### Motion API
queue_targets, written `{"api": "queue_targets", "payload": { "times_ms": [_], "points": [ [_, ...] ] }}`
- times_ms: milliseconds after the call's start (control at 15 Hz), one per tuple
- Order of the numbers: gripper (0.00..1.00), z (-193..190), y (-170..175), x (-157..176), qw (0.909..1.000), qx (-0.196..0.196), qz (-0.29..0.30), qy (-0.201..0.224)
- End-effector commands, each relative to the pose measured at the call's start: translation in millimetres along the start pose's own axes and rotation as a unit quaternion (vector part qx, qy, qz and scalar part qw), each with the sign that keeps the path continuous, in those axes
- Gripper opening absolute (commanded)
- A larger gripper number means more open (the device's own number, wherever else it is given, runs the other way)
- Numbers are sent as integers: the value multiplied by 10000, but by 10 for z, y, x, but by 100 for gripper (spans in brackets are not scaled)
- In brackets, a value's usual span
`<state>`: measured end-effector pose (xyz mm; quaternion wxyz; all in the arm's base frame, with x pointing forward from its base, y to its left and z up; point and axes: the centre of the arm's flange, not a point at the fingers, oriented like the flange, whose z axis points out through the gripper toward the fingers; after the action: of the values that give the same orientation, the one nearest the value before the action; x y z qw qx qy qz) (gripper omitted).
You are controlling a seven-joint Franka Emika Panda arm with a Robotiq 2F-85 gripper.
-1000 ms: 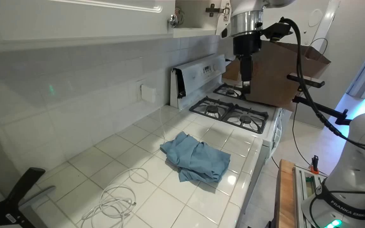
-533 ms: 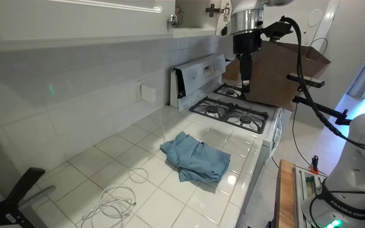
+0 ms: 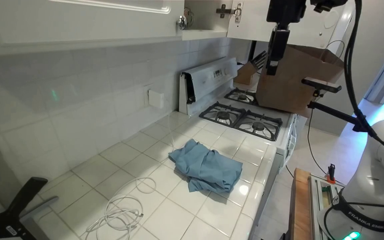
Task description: Close the top right cabinet door
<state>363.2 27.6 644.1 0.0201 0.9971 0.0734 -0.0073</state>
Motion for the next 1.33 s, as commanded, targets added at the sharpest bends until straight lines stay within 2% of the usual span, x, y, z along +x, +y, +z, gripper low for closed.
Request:
{"api": "queue_targets", "payload": {
  "times_ms": [0,267,467,733,867,1067,1267],
  "points": [
    [50,-396,-26,-349,9962,-498,346,629],
    [22,-816,15,-663,9845,-1086,634,1221],
    [2,-1077,81,-889,9706,-1537,1031,1536],
    [0,-1361,187,-1146,9458,-1969,1938,1705],
    [0,-1473,229,-1253,9300,-2159,2375,1789],
    [0,-1644,286,-1413,9020,-2440,3012,1900],
    [0,-1836,358,-1597,8684,-2640,3660,2056]
  ]
}}
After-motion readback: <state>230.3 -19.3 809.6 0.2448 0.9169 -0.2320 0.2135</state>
